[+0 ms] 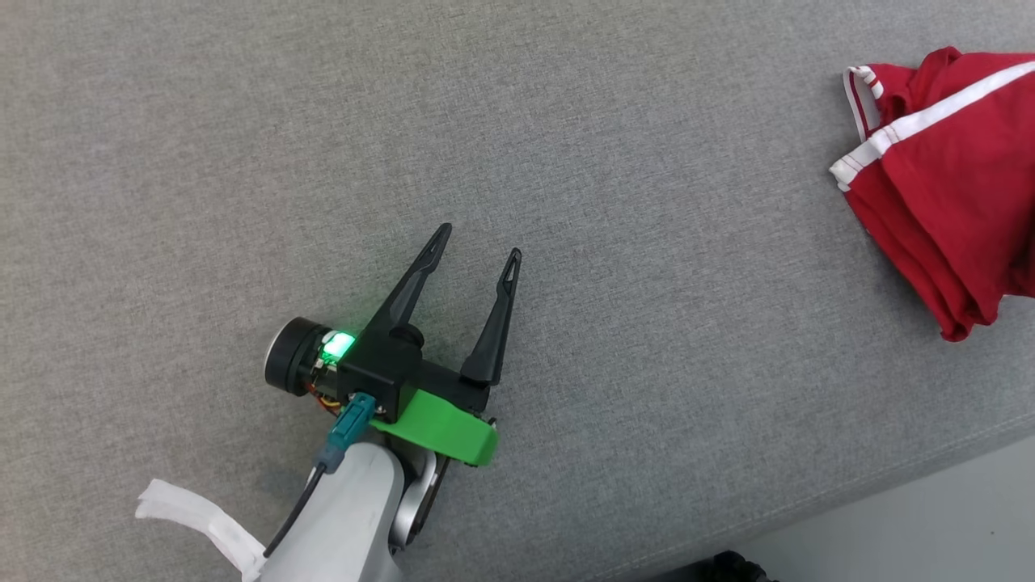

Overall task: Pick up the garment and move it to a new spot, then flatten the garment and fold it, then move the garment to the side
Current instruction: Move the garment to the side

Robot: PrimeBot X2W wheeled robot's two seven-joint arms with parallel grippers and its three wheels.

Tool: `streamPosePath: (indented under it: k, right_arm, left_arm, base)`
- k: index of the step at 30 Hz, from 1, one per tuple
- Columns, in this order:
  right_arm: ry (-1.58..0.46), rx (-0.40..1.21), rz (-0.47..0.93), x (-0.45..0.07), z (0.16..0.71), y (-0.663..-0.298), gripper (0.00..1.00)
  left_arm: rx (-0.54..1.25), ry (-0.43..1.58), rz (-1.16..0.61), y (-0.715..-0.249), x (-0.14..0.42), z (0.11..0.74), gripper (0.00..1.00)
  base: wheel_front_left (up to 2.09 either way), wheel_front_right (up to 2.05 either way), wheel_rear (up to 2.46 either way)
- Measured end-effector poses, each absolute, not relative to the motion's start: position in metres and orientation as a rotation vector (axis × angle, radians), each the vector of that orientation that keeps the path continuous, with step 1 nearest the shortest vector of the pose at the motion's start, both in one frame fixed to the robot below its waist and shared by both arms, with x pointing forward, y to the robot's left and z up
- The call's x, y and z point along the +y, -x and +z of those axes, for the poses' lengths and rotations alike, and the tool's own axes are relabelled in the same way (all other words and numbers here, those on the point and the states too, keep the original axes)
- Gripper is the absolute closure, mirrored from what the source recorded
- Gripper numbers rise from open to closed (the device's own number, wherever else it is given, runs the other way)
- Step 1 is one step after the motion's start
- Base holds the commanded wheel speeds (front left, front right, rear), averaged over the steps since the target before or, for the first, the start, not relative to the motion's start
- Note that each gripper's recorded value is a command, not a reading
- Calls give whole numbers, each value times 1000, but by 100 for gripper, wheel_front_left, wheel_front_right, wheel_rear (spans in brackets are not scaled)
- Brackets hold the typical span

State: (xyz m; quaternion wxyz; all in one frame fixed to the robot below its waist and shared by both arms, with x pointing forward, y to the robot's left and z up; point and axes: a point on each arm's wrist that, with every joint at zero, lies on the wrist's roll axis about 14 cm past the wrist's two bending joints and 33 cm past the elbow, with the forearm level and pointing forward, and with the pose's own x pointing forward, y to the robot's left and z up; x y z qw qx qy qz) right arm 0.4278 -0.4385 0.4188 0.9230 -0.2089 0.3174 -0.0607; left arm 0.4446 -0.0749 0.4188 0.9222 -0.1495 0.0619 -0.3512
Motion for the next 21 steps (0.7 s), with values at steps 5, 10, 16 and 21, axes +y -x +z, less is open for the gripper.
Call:
streamPosePath:
  k: [5,10,16,21]
  right_arm:
    - [438,609,-149,-444,435,-431,0]
    - [527,522,-117,-441,472,-443,0]
    - [487,312,-36,-398,523,-467,0]
    - [369,117,25,-357,564,-468,0]
  left_arm:
    - [109,303,-719,-444,-74,429,0]
    - [83,321,-707,-438,-71,448,0]
    - [30,325,-662,-431,-59,477,0]
    - [-29,318,-588,-426,-37,504,0]
  base:
    - [0,0,0]
    - [0,0,0]
    - [0,0,0]
    - [0,0,0]
